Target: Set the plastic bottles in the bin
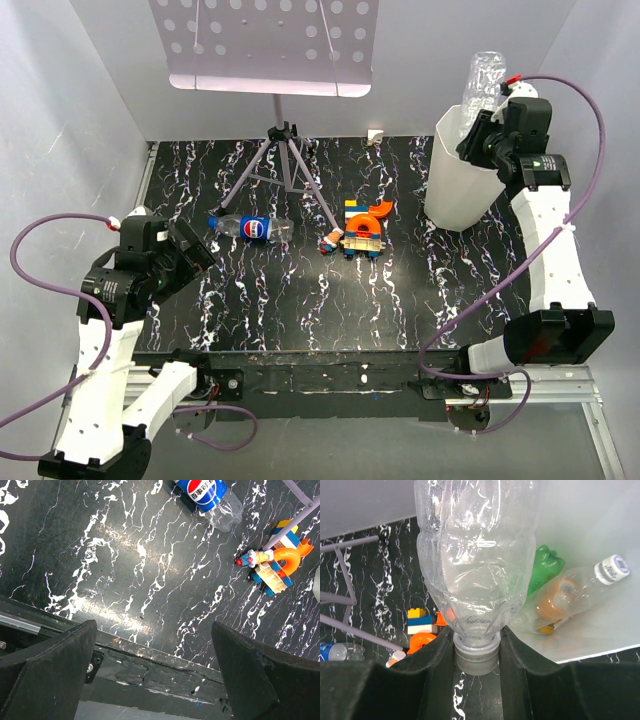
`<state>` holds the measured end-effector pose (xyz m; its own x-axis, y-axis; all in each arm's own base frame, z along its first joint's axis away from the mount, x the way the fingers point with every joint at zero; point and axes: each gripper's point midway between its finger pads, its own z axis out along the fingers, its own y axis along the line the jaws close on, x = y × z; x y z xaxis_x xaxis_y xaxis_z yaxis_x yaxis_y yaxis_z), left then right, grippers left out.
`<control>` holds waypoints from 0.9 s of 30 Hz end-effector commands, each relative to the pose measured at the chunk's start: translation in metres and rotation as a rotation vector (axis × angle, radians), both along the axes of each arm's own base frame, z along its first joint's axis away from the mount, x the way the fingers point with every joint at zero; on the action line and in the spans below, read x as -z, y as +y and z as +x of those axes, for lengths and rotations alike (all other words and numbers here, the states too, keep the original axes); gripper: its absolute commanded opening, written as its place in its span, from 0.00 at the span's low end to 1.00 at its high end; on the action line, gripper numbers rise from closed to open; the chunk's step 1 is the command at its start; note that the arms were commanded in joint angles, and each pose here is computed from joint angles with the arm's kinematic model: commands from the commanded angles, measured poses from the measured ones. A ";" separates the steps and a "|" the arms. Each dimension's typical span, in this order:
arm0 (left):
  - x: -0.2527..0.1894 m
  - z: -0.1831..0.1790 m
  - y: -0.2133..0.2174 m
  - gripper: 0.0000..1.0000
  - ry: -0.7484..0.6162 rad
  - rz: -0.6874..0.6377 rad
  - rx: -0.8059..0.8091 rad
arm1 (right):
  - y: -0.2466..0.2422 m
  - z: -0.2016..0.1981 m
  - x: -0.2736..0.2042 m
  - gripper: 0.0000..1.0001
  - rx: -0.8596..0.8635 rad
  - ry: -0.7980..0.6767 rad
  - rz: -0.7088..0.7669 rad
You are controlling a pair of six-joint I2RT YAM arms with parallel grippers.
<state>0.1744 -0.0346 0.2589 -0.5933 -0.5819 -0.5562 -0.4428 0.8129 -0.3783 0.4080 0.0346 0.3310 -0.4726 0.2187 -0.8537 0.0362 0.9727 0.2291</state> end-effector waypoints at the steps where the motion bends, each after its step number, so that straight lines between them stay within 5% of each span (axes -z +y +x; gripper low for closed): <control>1: 0.003 -0.008 0.001 0.99 0.020 0.017 0.023 | -0.011 0.015 -0.048 0.02 0.030 -0.147 0.021; 5: 0.004 -0.009 0.001 0.99 0.021 0.020 0.029 | -0.028 0.024 -0.046 0.14 0.073 -0.135 0.024; 9: 0.005 -0.010 0.001 0.99 0.022 0.023 0.032 | -0.037 0.038 -0.036 0.59 0.093 -0.078 0.002; 12: 0.005 -0.010 0.003 0.99 0.015 0.029 0.029 | -0.044 0.040 -0.041 0.78 0.111 -0.062 -0.014; 21: 0.011 -0.003 0.000 0.99 0.024 0.026 0.040 | -0.024 -0.009 -0.084 0.85 0.066 -0.197 0.042; 27: 0.026 0.006 0.003 0.99 0.077 0.081 0.069 | 0.064 -0.063 -0.083 0.85 -0.179 -0.314 0.006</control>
<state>0.1737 -0.0329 0.2440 -0.6336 -0.5396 -0.5544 -0.4270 0.8415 -0.3311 0.3719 0.0430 0.3884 -0.3292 0.2293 -0.9160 -0.0146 0.9687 0.2477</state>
